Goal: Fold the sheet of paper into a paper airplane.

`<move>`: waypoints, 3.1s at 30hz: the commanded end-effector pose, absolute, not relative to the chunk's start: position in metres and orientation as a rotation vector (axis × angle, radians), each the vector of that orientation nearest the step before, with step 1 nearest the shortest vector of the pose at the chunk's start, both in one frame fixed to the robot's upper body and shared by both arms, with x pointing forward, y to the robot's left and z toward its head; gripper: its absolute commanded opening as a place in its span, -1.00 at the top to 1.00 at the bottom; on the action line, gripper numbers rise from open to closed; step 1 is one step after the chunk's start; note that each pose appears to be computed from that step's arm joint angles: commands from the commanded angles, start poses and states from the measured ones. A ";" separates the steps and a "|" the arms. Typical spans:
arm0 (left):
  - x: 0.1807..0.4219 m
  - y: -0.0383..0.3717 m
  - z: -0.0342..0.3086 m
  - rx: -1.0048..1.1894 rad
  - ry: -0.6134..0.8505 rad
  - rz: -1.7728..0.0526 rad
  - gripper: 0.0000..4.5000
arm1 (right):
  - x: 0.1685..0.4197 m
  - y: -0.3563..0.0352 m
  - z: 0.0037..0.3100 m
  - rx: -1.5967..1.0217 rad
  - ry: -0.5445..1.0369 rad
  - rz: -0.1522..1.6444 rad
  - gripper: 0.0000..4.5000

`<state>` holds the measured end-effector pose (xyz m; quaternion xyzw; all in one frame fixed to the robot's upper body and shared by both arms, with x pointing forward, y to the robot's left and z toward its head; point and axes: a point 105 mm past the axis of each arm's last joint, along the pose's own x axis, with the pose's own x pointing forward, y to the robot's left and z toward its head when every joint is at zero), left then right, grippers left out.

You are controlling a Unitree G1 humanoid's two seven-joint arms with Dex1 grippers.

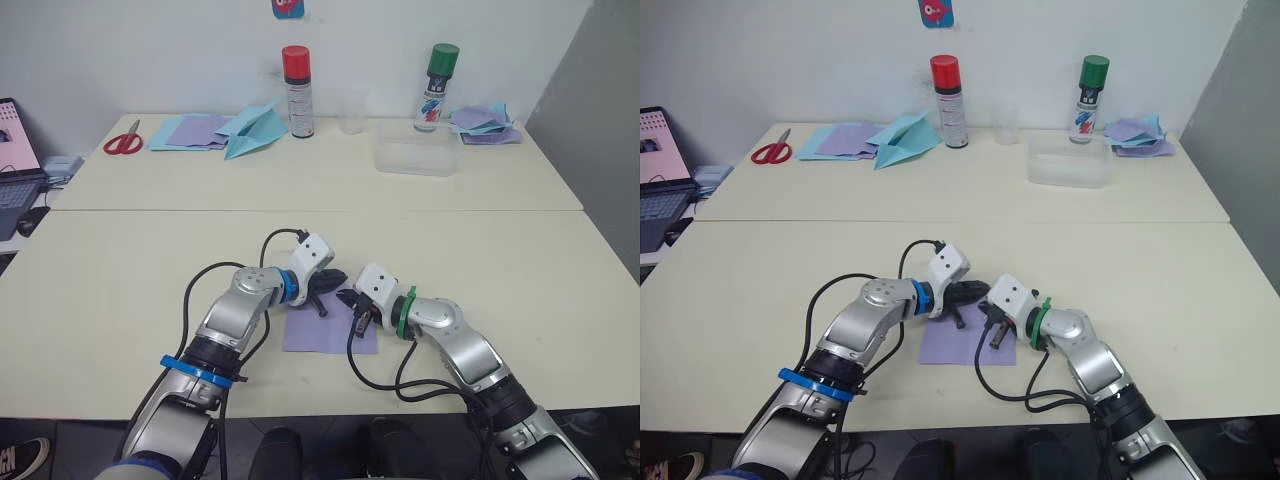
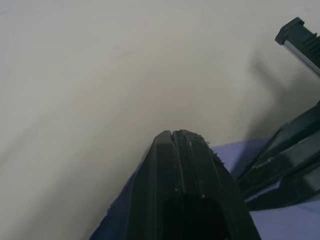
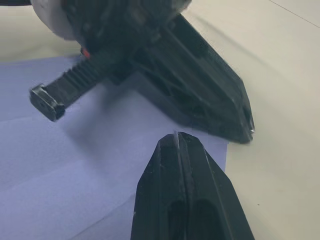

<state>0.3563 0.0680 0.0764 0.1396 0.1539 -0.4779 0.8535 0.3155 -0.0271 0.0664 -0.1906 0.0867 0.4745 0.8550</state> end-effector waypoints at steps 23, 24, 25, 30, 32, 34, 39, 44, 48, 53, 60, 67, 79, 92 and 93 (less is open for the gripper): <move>0.347 0.063 0.042 0.387 0.432 -1.057 1.00 | 0.281 -0.026 0.080 -0.165 0.324 1.170 0.25; 0.347 0.062 0.041 0.391 0.434 -1.060 1.00 | 0.279 -0.029 0.085 -0.155 0.313 1.182 0.40; 0.347 0.062 0.041 0.395 0.434 -1.062 1.00 | 0.277 -0.032 0.092 -0.134 0.297 1.199 0.55; 0.345 0.063 0.039 0.410 0.430 -1.073 1.00 | 0.277 -0.046 0.128 -0.031 0.203 1.223 0.99; 0.345 0.063 0.038 0.413 0.428 -1.073 1.00 | 0.293 -0.053 0.133 -0.031 0.168 1.131 0.99; 0.343 0.063 0.036 0.417 0.430 -1.082 1.00 | 0.305 -0.056 0.131 -0.047 0.150 1.066 0.99; 0.342 0.063 0.034 0.425 0.430 -1.087 1.00 | 0.326 -0.057 0.096 -0.189 0.236 0.936 0.99; 0.338 0.062 0.032 0.433 0.431 -1.100 1.00 | 0.323 -0.050 0.073 -0.238 0.284 0.940 0.99; 0.338 0.063 0.032 0.440 0.432 -1.103 1.00 | 0.316 -0.056 0.058 -0.288 0.347 0.951 0.99; 0.339 0.062 0.032 0.442 0.431 -1.101 1.00 | 0.313 -0.080 0.046 -0.330 0.434 0.894 0.99; 0.338 0.062 0.030 0.445 0.432 -1.105 1.00 | 0.293 -0.098 0.048 -0.284 0.474 0.892 0.99; 0.336 0.064 0.029 0.450 0.432 -1.105 1.00 | 0.298 -0.089 0.092 -0.299 0.212 0.924 0.99; 0.336 0.064 0.031 0.455 0.425 -1.109 1.00 | 0.302 -0.060 0.073 -0.347 0.244 0.975 0.99; 0.334 0.030 0.087 0.241 0.204 -1.184 1.00 | 0.293 -0.062 0.047 -0.407 0.370 0.978 0.99; 0.336 0.031 0.081 0.269 0.224 -1.170 1.00 | 0.294 -0.062 0.048 -0.406 0.372 0.975 0.99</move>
